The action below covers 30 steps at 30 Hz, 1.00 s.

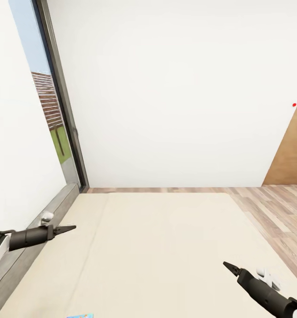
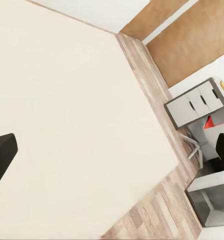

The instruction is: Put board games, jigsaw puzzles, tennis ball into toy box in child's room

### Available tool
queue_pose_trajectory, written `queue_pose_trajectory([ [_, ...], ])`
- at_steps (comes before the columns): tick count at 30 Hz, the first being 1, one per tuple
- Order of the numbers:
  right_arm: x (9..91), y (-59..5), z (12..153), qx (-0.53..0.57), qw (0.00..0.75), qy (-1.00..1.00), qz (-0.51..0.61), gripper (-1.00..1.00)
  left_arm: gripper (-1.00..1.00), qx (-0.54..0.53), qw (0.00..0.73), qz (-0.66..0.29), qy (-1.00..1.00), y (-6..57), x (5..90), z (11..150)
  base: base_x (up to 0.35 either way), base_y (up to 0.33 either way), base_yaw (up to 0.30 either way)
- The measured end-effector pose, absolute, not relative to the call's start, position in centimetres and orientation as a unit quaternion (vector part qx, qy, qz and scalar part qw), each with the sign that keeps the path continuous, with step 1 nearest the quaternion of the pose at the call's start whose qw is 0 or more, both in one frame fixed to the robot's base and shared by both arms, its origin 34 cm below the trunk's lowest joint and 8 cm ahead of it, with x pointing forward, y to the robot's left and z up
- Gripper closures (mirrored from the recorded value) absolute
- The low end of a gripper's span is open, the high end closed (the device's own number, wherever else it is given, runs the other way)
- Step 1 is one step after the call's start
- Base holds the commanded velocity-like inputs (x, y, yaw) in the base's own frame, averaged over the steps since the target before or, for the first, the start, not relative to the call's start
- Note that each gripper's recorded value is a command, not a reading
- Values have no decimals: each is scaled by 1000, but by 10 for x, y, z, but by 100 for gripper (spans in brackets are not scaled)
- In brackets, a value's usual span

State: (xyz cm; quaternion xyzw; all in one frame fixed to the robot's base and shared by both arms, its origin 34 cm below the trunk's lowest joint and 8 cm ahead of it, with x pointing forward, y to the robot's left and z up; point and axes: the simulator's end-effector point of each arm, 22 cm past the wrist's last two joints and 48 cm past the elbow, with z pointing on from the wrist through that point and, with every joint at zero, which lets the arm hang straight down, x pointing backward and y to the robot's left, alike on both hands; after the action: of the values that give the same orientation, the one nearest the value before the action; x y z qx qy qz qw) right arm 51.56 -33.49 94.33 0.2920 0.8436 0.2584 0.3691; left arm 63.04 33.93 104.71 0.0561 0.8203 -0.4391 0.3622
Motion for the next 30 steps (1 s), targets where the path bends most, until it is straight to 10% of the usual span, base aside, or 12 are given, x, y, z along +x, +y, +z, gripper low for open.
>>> queue_pose_trajectory([
  [30, 525, -274, 1016, 198, 418, 780, 422, -100, -100, -55, 260, -148, 953, 398, 608, 844, 0, 0, 0],
])
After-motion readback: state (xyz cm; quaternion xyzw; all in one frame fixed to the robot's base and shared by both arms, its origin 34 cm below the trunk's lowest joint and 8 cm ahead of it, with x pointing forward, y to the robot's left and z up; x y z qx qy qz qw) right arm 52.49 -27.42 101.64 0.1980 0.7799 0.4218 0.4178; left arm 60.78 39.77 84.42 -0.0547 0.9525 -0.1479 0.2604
